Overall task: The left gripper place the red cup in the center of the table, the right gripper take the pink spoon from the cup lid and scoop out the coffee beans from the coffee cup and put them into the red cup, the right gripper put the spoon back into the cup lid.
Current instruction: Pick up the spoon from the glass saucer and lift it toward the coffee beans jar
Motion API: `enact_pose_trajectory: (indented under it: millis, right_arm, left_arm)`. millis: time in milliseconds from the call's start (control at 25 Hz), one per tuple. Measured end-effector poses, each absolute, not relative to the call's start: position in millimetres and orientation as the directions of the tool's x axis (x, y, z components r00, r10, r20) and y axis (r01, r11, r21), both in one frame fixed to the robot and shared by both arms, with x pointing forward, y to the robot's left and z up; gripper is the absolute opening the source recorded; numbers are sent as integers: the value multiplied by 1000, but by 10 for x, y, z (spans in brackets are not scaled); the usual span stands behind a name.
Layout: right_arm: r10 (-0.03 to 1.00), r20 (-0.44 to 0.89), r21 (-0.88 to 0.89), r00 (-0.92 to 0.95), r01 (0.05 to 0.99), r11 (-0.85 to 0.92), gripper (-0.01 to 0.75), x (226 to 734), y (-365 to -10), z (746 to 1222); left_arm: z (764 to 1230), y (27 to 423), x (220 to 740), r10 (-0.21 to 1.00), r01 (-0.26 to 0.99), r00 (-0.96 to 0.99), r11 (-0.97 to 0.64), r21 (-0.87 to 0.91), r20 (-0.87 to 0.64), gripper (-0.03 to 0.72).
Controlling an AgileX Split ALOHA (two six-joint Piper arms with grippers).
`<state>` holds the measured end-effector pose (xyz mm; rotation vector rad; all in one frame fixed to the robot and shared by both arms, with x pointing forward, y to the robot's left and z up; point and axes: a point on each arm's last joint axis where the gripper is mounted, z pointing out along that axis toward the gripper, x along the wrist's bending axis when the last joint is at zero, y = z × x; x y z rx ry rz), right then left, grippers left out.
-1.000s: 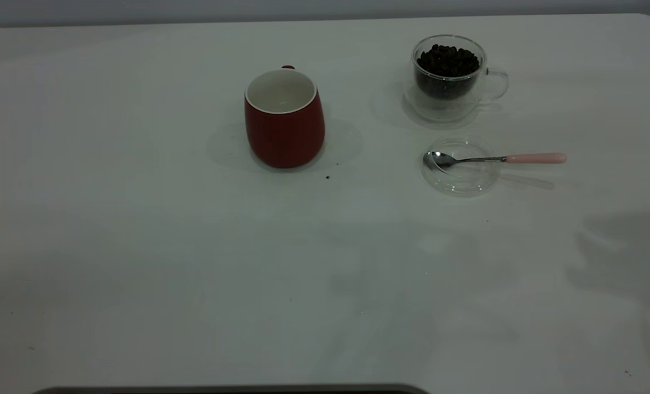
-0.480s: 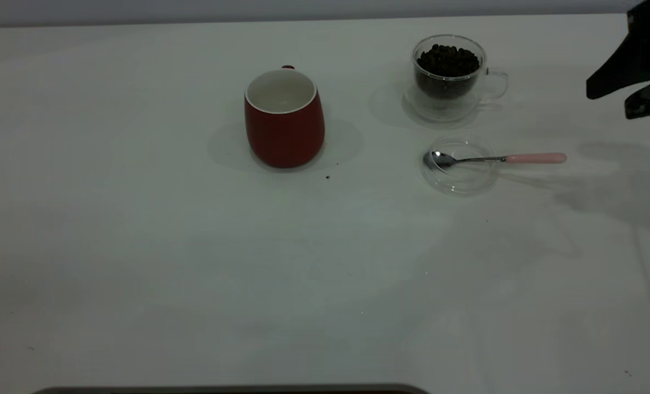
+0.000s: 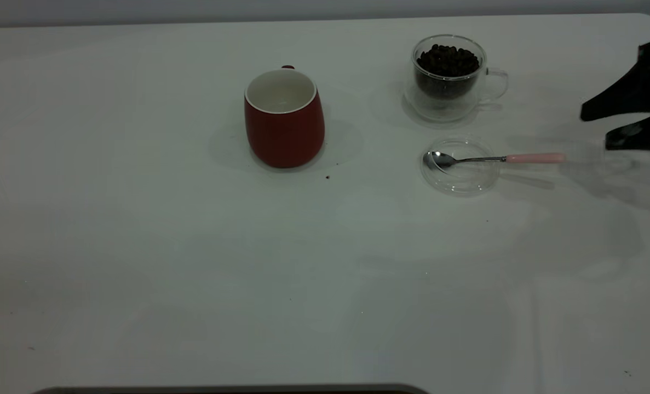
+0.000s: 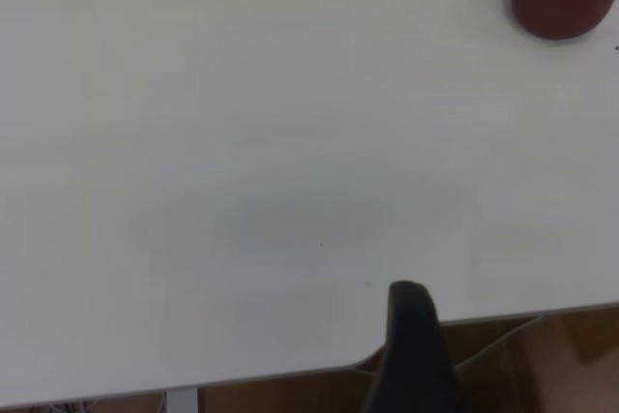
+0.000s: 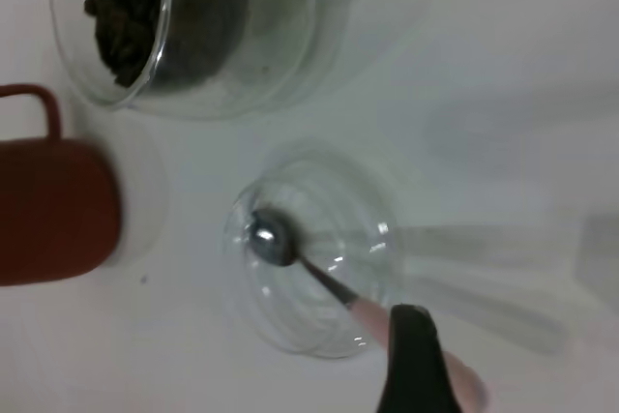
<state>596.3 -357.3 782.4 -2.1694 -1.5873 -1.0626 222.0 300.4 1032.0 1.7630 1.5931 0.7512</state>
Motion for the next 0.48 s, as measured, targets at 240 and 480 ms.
enact_pose_trajectory:
  millis: [240,480]
  right_arm:
    - [663,731,174,162,895,-411,560,5957,-3531,7592]
    - [638,746,135,191,895,-426,560,5913,-3495,7402]
  left_arm:
    - [10320,3004,2220,995,630,104,-64,774,-2,586]
    - [10320,3004,2220,995,630,104,-64,774,-2,586]
